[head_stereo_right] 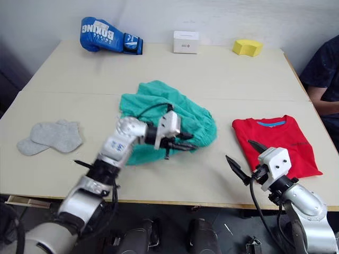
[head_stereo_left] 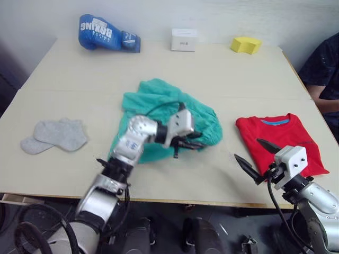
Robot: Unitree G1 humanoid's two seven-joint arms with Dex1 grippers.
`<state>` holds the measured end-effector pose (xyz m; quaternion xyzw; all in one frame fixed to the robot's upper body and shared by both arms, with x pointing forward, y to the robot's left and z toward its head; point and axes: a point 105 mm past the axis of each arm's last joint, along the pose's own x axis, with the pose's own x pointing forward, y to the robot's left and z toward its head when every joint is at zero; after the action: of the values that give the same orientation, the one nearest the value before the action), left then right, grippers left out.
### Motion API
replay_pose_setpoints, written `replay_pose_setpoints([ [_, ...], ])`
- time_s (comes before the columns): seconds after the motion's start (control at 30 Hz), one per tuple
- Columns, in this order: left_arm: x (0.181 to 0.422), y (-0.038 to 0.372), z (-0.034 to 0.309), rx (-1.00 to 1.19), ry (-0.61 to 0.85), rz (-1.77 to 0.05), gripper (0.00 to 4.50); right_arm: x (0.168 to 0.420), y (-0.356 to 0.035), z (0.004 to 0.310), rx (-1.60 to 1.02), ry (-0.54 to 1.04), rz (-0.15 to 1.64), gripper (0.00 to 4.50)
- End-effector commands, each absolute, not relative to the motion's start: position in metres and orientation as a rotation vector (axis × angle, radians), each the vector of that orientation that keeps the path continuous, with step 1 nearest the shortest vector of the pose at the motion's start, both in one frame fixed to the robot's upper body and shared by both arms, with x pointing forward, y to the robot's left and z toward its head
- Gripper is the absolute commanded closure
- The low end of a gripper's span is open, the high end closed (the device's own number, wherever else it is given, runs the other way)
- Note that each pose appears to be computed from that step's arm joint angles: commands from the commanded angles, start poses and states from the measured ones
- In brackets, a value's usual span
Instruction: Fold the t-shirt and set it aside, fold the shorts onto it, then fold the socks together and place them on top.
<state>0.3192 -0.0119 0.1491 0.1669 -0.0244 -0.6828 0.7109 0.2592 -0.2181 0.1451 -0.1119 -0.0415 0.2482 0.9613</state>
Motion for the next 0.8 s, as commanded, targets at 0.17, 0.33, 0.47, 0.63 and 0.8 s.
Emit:
replay_pose_setpoints([
  [0.17, 0.298, 0.023, 0.165, 0.396, -0.114, -1.490, 0.49, 0.249, -0.199, 0.168, -0.299, -0.132, 0.575, 0.00],
  [0.33, 0.304, 0.084, 0.173, 0.515, -0.113, -1.390, 0.03, 0.231, -0.154, 0.156, -0.339, -0.049, 0.804, 0.00],
  [0.47, 0.301, 0.138, 0.160, 0.692, -0.079, -1.296, 0.03, 0.235, -0.141, 0.135, -0.411, 0.024, 0.803, 0.00],
  [0.63, 0.274, 0.203, 0.137, 0.663, 0.037, -1.147, 0.03, 0.250, -0.141, 0.112, -0.444, 0.077, 0.643, 0.00],
  [0.8, 0.263, 0.234, 0.121, 0.721, 0.109, -0.996, 0.03, 0.271, -0.139, 0.106, -0.503, 0.030, 0.534, 0.00],
])
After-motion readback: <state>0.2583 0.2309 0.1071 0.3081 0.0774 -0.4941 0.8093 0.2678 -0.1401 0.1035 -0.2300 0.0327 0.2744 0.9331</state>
